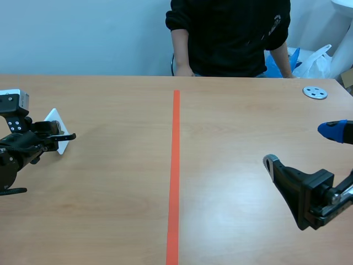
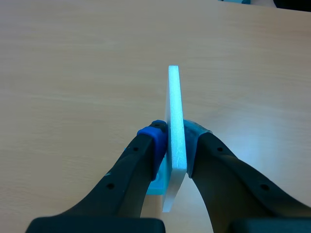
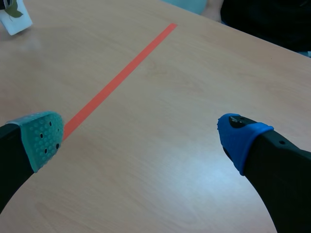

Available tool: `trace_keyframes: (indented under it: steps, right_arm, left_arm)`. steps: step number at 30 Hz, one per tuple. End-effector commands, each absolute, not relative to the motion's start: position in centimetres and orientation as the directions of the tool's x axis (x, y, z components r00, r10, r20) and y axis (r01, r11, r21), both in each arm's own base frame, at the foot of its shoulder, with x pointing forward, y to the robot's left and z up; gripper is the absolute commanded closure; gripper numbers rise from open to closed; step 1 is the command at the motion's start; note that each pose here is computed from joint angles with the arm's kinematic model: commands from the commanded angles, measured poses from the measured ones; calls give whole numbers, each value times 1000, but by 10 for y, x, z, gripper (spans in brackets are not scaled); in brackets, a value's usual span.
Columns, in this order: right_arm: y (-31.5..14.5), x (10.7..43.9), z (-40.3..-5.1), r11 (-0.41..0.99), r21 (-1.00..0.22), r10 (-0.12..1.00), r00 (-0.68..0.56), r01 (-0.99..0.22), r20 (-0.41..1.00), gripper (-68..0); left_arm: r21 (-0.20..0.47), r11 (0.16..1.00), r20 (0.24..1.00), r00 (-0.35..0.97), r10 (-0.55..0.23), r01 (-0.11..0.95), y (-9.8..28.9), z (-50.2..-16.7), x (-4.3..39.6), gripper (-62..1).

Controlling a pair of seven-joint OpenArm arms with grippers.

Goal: Sort the leaf by its shape. The table is split by an orange tape line. A compound leaf with several leaflets goes to the left side, a simple leaf with one blade goes to the right side. Return to the home posture when a red brick is placed on the table.

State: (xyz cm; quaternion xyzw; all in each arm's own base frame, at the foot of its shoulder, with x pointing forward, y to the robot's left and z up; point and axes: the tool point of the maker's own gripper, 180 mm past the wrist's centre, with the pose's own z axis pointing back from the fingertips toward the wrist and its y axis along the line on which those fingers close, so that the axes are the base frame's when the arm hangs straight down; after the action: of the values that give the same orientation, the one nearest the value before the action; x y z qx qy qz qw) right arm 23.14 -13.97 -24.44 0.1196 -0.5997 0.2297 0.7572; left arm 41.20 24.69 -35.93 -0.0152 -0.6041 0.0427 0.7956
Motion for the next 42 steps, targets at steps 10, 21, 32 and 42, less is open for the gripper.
trace_keyframes:
  steps: [10,21,32,42]
  right_arm:
    - [-139,236,-233,861,-110,203,136,-496,970,-679]
    - [-139,235,-233,861,-110,204,139,-496,969,-679]
    - [-139,236,-234,861,-112,207,141,-496,968,-679]
    - [-138,235,-233,861,-90,186,146,-500,972,-679]
  left_arm:
    - [-74,996,972,221,83,-48,247,-348,416,-138]
    - [-73,995,994,74,78,-74,257,-325,412,-414]
    - [-70,988,998,18,68,141,210,-277,409,-528]
    - [-42,859,998,52,18,510,95,-252,333,-623]
